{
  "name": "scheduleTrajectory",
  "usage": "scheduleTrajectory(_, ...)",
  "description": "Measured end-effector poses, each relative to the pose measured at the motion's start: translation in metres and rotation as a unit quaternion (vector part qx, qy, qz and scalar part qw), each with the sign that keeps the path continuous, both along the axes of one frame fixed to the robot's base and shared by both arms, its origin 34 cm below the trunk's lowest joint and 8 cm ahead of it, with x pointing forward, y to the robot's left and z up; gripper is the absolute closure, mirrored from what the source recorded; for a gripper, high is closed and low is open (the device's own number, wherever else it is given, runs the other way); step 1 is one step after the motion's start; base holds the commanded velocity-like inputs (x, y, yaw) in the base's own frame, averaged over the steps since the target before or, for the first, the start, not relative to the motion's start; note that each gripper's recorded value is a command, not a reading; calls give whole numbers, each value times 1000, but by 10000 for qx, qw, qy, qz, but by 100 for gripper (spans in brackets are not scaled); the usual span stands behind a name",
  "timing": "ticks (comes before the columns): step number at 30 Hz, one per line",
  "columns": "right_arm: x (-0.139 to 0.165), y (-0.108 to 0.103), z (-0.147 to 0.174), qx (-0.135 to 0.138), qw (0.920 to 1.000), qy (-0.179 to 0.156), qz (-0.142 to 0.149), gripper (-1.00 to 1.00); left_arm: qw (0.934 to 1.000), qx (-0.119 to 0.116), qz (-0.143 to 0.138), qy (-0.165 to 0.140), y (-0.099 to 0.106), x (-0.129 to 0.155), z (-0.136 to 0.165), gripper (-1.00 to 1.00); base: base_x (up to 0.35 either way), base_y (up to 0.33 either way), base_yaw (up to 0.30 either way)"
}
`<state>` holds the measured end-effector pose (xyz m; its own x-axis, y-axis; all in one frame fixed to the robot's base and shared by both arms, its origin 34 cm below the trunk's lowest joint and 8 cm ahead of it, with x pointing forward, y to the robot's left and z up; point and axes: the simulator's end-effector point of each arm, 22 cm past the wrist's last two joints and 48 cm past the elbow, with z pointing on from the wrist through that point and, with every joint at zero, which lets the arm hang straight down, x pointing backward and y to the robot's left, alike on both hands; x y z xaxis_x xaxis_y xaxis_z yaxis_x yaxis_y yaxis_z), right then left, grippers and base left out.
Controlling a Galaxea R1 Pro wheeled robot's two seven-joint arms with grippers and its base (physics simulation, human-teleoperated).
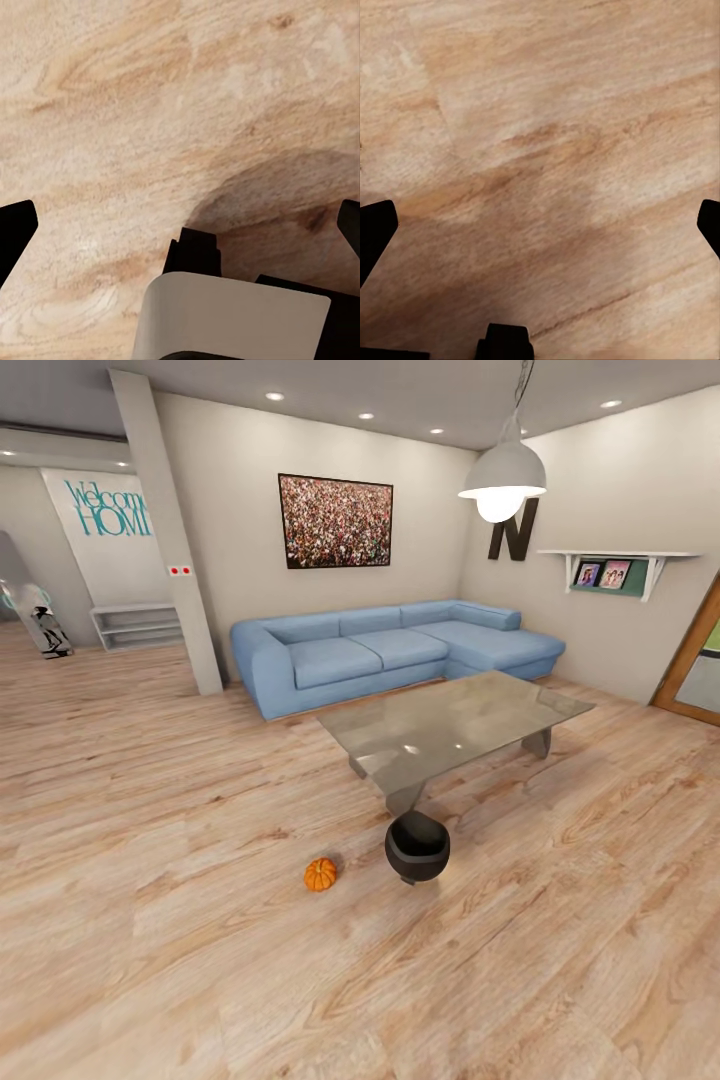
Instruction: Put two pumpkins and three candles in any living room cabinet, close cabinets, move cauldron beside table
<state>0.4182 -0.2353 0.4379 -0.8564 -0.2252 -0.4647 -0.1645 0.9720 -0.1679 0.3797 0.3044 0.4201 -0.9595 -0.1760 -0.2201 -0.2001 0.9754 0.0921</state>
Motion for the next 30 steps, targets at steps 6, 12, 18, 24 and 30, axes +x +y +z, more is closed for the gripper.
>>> scheduleTrajectory(6, 0, 3, 0, 18, 10000, 0, 5, -100, 10000, -2, 0, 2, 0, 0, 0, -100, 0, 0, 0)
scheduleTrajectory(12, 0, 3, 0, 19, 10000, 1, 5, -100, 10000, -2, 0, 2, 0, 0, 0, -100, 0, 0, 0)
scheduleTrajectory(18, 0, 1, 0, 9, 10000, -2, 1, -100, 10000, -5, -1, 3, -1, 0, 0, -100, 0, 0, 0)
scheduleTrajectory(24, 0, 4, 0, 29, 10000, -12, 0, -100, 10000, -2, -1, 8, 0, 0, 0, -100, 0, 0, 48)
scheduleTrajectory(30, -2, 4, -2, 31, 10000, 16, 9, -100, 10000, -4, -1, 40, -1, -3, -2, -100, 0, 0, 160)
